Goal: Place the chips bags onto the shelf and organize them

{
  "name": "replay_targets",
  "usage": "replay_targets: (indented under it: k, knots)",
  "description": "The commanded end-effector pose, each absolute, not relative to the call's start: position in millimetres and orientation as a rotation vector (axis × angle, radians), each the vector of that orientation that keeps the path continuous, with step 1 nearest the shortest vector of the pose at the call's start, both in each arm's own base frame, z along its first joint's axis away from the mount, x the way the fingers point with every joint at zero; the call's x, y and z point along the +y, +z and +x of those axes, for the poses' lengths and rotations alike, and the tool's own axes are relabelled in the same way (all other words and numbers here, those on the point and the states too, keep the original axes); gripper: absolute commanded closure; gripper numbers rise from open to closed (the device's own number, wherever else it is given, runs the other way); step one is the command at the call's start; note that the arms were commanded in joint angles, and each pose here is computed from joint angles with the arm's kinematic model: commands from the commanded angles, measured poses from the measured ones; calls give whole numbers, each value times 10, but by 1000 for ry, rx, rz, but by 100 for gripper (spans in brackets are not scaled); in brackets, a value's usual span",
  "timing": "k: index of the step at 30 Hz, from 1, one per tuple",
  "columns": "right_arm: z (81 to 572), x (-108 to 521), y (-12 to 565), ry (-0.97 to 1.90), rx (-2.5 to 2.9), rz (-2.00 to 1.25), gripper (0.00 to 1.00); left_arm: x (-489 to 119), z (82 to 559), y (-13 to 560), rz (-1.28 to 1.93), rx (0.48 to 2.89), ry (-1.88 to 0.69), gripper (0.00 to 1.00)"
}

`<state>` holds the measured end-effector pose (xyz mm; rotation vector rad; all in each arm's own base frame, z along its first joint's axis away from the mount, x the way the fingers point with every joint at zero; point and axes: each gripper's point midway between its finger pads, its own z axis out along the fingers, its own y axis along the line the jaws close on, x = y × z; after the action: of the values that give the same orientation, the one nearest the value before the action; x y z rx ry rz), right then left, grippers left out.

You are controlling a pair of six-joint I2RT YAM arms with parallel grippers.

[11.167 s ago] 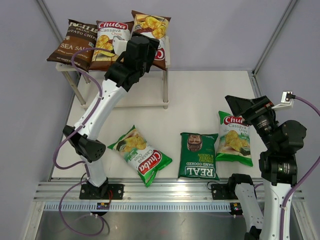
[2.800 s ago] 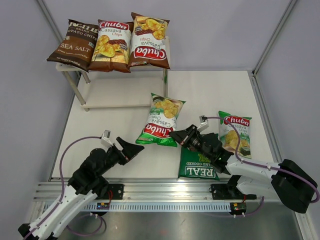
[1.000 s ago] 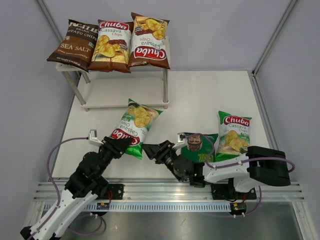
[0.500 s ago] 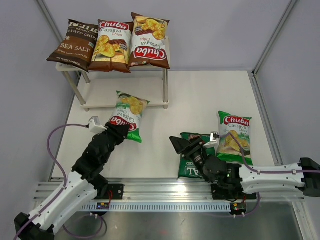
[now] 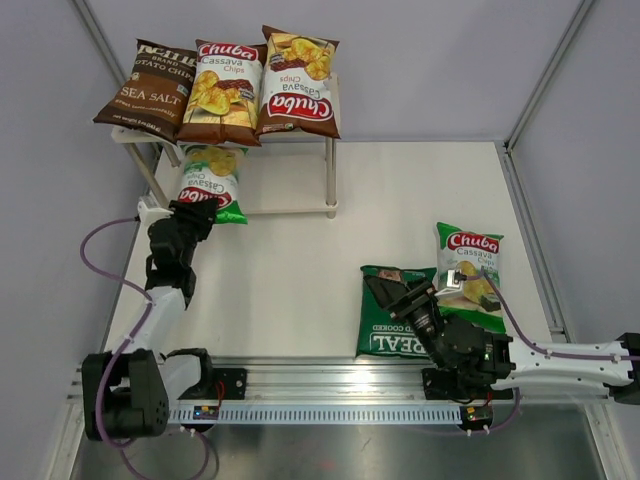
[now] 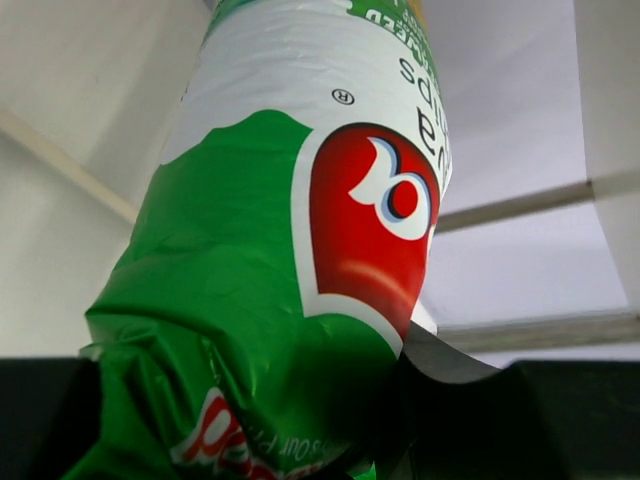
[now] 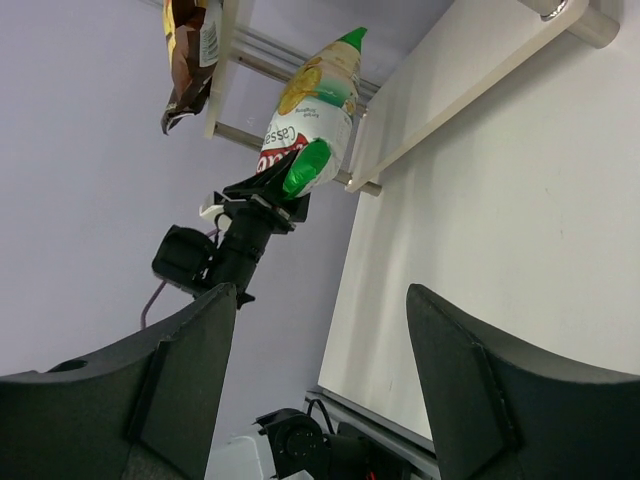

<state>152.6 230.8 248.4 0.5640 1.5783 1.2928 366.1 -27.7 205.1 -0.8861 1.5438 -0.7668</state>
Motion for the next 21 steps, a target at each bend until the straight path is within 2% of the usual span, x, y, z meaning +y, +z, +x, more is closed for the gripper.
replay_targets:
  k: [1,3,7,12,21]
  knots:
    - [1576,2179,2437,1219,1559,566,24,-210,3930,2860,-684,1319,-914,81]
    - [1586,2118,2474,1226,1535,582,23,-165,4038,2875,-666,1308,-931,80]
    - [1582,2071,2564,1240,1505,569,23,51,4383,2530,-745,1356,-954,82]
    - [1562,2067,2693,1262,1480,544,23,215,4595,2226,-814,1376,-933,80]
    - [1532,2076,2783,1291,1461,513,23,560,4685,1599,-971,1399,-869,76]
